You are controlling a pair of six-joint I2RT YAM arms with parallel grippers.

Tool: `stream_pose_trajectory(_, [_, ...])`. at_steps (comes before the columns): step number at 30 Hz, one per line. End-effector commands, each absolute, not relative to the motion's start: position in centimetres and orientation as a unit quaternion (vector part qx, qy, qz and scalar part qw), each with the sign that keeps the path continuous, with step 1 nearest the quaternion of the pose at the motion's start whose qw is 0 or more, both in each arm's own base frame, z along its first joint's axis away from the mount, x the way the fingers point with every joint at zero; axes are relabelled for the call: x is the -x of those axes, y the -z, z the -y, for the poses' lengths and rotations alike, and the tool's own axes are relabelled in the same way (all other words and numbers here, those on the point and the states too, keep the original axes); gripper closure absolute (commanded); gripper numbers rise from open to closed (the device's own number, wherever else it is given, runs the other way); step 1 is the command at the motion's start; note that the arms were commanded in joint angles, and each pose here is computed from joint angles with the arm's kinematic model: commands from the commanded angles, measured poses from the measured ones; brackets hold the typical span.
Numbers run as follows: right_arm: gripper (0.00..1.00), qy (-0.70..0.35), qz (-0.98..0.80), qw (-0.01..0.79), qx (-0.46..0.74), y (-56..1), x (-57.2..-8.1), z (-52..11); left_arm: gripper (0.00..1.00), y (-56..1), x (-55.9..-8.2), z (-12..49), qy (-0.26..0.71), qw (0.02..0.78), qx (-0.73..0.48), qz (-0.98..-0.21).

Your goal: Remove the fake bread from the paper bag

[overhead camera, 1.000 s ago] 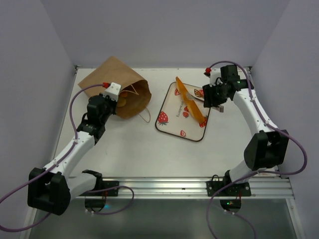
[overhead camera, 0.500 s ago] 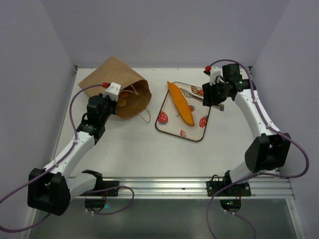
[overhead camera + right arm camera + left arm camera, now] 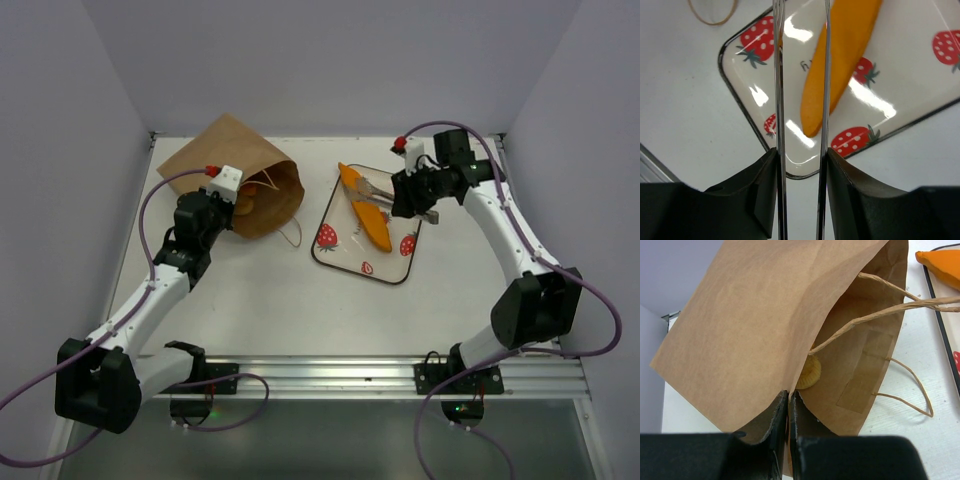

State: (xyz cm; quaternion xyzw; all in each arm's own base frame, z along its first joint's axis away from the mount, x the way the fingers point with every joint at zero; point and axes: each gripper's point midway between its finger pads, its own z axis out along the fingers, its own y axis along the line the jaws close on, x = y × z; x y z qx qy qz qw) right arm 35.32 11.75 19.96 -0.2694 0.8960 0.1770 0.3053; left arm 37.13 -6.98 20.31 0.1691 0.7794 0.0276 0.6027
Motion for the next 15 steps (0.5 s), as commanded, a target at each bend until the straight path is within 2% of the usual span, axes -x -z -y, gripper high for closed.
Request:
stream_pose_trajectory(1, [0.57, -0.232, -0.837, 0.331, 0.368, -22.6, -33.3, -16.7, 0.91, -22.2, -37.3, 7.5, -0.011, 0.634, -0.159, -0.756])
stream_pose_trajectory(6, [0.58, -0.246, -0.761, 0.339, 0.496, -22.4, -30.2, -23.7, 0.91, -22.5, -37.1, 7.3, -0.015, 0.637, -0.153, -0.756])
stream_pose_trajectory(15, [0.59, -0.217, -0.737, 0.367, 0.524, -20.7, -33.5, -32.2, 0.92, -22.7, -36.3, 5.8, -0.046, 0.639, -0.135, -0.756])
